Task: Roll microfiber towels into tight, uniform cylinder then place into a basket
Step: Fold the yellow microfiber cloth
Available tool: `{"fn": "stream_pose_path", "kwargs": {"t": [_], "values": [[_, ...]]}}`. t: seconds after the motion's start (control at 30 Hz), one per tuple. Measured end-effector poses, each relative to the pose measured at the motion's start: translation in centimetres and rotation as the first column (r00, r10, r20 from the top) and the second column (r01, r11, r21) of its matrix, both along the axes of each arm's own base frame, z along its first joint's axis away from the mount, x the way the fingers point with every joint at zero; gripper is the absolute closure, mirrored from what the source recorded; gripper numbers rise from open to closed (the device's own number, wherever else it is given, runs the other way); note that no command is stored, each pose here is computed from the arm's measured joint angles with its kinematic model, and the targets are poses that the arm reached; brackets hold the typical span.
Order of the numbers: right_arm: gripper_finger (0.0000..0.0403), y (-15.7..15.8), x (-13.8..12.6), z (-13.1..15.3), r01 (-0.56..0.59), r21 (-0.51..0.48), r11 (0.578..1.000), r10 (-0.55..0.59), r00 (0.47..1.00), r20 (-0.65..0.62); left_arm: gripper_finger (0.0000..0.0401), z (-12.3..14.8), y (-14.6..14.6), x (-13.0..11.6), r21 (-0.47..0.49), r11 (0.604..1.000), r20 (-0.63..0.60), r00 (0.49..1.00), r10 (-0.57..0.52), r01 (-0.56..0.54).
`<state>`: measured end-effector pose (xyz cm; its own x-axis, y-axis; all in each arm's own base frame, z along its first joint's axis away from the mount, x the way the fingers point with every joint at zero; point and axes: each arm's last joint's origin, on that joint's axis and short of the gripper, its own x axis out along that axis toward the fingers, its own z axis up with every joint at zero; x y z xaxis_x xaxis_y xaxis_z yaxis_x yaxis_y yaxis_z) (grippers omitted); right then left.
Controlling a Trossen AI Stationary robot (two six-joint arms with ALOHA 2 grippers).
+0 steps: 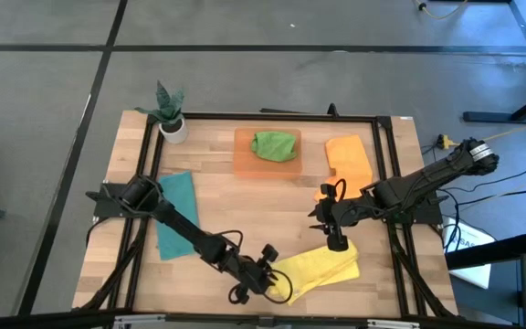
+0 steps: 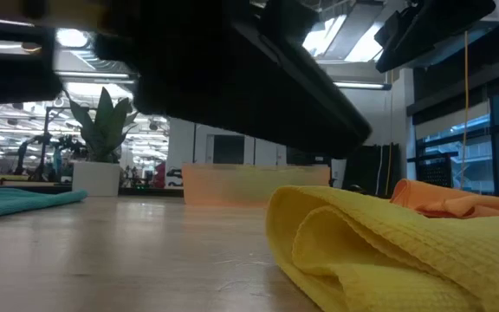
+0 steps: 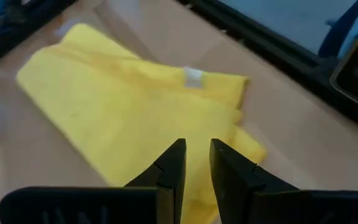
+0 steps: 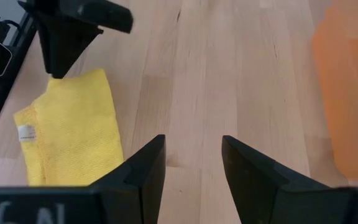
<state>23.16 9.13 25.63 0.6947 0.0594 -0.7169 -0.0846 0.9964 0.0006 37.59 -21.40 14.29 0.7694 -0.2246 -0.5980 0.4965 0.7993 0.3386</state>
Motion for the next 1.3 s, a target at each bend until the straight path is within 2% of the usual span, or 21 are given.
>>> {"fn": "stream_pose_path", "kwargs": {"t": [0.13,0.33,0.57,0.7,0.83,1.07,1.3], "values": [[0.0244,0.0,0.1,0.1,0.002,0.005,1.000,-0.002,1.000,0.008,0.0337,-0.2,-0.2,-0.1,0.001,0.999,-0.006,0.999,-0.038,0.038],[0.0244,0.1,0.2,0.2,0.036,0.050,0.998,-0.037,0.999,0.026,0.0337,-0.5,-0.2,0.0,0.085,0.991,0.005,0.994,-0.105,0.104],[0.0244,0.2,0.6,0.6,0.044,0.088,0.995,-0.051,0.996,0.078,0.0337,-0.6,-0.1,0.0,0.120,0.985,0.003,0.992,-0.127,0.126],[0.0244,0.4,0.8,1.0,0.033,0.100,0.994,-0.045,0.992,0.120,0.0337,-1.7,-0.2,0.0,0.143,0.979,-0.020,0.989,-0.144,0.145],[0.0244,0.5,0.9,1.1,0.040,0.119,0.992,-0.055,0.990,0.132,0.0337,-2.5,-0.1,0.1,0.177,0.976,-0.018,0.992,-0.128,0.129],[0.0244,1.3,0.5,1.1,0.003,0.118,0.993,-0.018,0.991,0.129,0.0337,-2.1,-0.1,0.4,0.196,0.977,0.034,0.996,-0.087,0.079],[0.0244,1.9,0.3,1.1,-0.022,0.116,0.993,0.007,0.992,0.129,0.0337,-2.2,0.1,0.4,0.277,0.958,0.040,0.996,-0.083,0.069]]}}
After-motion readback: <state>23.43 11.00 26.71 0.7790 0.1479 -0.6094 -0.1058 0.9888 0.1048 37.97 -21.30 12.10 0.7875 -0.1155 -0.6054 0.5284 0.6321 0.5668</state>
